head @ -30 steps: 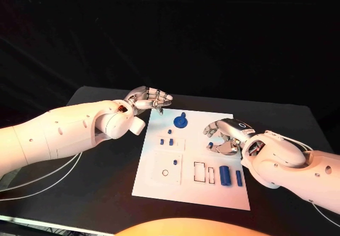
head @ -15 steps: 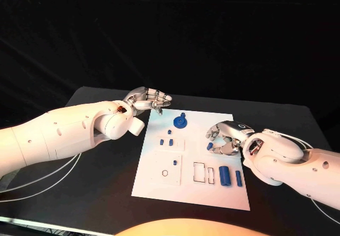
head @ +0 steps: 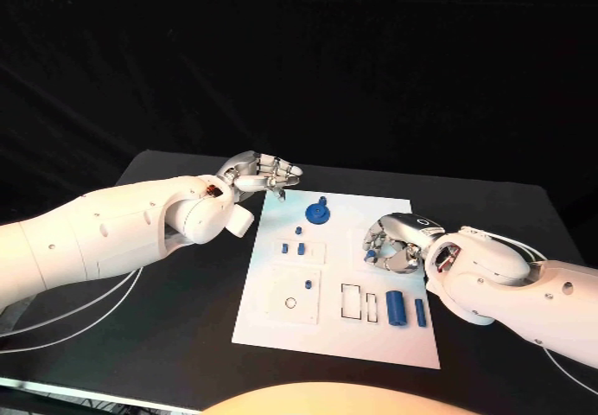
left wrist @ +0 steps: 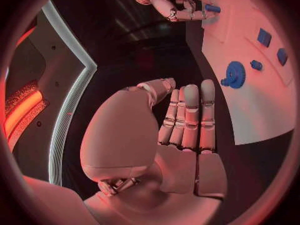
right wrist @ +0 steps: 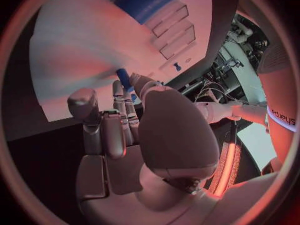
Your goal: Assemble the parts on the task board
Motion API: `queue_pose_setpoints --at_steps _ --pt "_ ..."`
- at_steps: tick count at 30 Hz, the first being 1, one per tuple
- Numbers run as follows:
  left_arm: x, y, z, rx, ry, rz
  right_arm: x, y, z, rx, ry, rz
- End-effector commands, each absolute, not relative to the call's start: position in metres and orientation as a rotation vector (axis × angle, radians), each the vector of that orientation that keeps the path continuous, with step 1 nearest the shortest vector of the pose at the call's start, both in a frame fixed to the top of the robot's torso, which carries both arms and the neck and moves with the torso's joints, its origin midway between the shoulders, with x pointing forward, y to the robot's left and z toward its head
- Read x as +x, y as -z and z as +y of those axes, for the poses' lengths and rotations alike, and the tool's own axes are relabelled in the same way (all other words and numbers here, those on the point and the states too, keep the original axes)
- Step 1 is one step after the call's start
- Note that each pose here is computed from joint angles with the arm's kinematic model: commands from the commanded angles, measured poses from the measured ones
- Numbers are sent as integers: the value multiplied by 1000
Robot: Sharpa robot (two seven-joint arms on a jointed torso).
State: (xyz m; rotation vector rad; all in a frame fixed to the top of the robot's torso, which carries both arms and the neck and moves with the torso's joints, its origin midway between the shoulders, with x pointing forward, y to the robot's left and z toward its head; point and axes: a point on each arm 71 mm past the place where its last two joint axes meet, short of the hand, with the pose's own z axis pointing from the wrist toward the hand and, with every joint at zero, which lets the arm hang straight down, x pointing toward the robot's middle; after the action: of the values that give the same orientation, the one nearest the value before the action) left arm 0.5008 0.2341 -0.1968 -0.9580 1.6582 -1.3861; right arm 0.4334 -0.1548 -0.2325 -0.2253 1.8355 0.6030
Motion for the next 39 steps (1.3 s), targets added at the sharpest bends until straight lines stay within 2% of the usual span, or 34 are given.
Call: queue_pose_setpoints --at_steps 1,20,39 --pt "500 196 232 -946 1406 1666 432 232 -153 -229 -622 1821" --pt "500 196 231 -945 1406 1669 430 234 -152 -228 -617 1806" --pt "501 196 231 -945 1404 1667 413 194 -144 -226 -724 1692"
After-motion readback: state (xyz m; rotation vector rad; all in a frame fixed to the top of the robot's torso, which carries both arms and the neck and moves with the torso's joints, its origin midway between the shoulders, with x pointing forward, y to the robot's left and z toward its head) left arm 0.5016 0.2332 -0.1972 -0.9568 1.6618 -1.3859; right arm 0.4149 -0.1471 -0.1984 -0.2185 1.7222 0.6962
